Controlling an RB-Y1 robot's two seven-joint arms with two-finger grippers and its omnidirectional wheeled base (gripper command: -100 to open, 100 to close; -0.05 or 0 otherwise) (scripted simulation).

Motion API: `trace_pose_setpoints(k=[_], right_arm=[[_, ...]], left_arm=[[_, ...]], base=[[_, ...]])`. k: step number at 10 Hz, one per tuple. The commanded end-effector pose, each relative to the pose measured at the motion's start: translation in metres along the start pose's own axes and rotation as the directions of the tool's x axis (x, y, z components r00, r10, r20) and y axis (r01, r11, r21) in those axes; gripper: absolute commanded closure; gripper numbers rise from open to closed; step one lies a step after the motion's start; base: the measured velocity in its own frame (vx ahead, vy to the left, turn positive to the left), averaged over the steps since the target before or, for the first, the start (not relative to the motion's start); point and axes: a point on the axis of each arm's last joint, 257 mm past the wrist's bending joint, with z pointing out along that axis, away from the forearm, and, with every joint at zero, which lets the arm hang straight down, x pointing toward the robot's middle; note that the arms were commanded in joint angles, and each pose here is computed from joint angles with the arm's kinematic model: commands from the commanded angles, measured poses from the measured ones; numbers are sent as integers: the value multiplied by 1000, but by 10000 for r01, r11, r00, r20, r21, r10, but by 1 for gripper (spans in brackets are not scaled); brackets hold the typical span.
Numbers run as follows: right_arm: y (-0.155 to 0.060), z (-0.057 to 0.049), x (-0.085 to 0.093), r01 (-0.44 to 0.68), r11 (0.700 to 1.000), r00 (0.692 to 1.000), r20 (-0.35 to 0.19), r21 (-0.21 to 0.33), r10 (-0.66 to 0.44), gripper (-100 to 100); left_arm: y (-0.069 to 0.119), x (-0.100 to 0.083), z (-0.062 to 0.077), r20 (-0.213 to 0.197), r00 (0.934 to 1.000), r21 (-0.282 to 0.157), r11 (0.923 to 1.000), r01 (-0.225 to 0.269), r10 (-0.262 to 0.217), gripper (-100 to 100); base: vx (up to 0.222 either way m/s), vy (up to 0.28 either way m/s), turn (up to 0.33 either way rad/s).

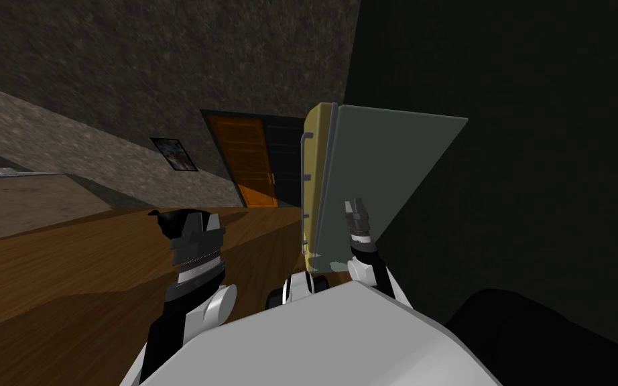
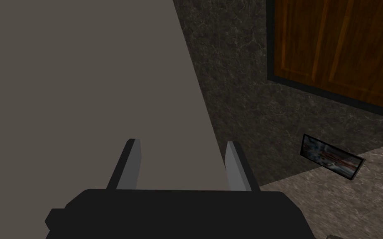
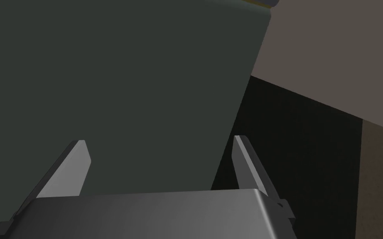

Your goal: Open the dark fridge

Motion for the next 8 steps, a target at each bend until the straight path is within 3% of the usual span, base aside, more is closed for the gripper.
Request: trace_pose_setpoints(k=[1,4,7,8], right_arm=[[-23,-2,17,1105,9929,9896,-979,435,-1058,-100],[-59,-9,34,2790,9567,9422,-2163,832,-2560,-100],[-102,-18,43,4637,8798,8490,-3364,1045,-4075,-100],[-102,-18,44,4762,8739,8407,-3419,978,-4198,-100]], left_arm=[[0,0,0,0,10000,0,10000,0,0,0],[0,0,0,0,10000,0,10000,0,0,0],[0,0,0,0,10000,0,10000,0,0,0],[0,0,0,0,10000,0,10000,1,-1,0]], base=[[-56,20,132],[-69,33,153],[-73,41,189],[-64,36,65]])
